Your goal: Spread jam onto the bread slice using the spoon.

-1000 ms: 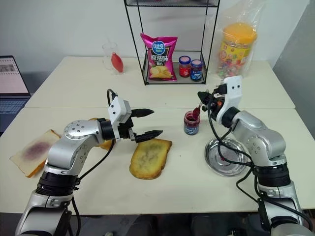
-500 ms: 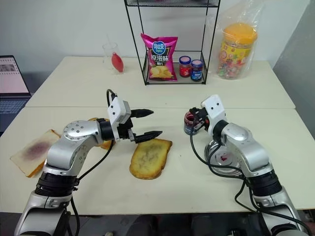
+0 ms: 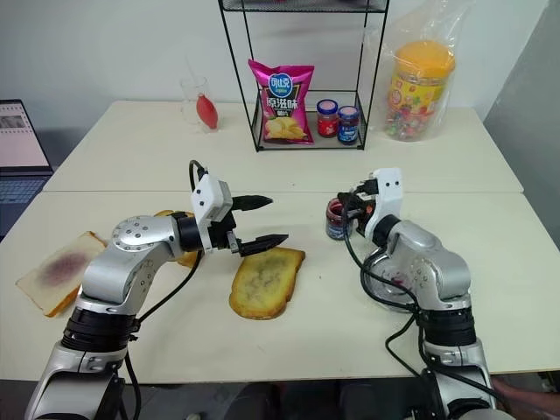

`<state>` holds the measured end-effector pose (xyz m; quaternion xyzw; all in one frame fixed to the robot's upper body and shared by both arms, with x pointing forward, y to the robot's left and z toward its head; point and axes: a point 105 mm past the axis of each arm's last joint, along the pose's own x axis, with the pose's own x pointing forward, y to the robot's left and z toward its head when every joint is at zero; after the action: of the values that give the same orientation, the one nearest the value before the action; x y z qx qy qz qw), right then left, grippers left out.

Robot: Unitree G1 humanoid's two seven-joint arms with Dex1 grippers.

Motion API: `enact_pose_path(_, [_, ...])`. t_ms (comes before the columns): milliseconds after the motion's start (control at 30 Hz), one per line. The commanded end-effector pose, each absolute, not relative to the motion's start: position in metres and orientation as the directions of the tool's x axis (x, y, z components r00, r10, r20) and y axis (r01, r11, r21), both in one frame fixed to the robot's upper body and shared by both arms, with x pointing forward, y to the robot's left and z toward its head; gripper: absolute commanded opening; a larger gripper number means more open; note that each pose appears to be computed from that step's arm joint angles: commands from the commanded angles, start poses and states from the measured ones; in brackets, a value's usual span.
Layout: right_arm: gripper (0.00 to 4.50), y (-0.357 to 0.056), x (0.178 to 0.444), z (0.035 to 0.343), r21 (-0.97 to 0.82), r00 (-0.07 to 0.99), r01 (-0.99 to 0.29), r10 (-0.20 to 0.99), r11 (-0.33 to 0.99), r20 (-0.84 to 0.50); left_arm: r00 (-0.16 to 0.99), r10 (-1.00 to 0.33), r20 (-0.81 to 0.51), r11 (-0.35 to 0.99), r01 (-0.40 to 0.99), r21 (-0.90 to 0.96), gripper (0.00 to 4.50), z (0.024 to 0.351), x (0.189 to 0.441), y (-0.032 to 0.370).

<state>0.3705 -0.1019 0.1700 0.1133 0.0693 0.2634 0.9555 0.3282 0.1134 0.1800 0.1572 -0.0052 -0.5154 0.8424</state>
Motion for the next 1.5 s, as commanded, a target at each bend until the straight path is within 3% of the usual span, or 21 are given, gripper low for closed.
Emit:
enact_pose_path(33, [0.06,-0.105,0.37,0.196,0.335,0.857,-0.488,0.515,0.806,0.011,0.474,-0.873,-0.117,0.419,0.85,0.321,4.5,0.195,0.326,0.116])
enact_pose_path(600, [0.06,-0.123,0.373,0.211,0.503,0.899,-0.4,0.434,0.766,0.053,0.457,-0.881,-0.125,0.394,0.854,0.339,4.5,0.198,0.327,0.114])
enact_pose_path(1200, [0.06,-0.129,0.372,0.204,0.669,0.913,-0.327,0.406,0.668,0.041,0.45,-0.883,-0.133,0.383,0.856,0.348,4.5,0.198,0.326,0.115])
enact_pose_path(1300, [0.06,-0.129,0.372,0.202,0.646,0.913,-0.325,0.407,0.691,0.024,0.452,-0.882,-0.133,0.385,0.854,0.35,4.5,0.199,0.326,0.116])
enact_pose_path(1500, [0.06,-0.117,0.371,0.204,0.369,0.902,-0.404,0.432,0.837,0.006,0.451,-0.882,-0.134,0.385,0.855,0.348,4.5,0.198,0.326,0.116])
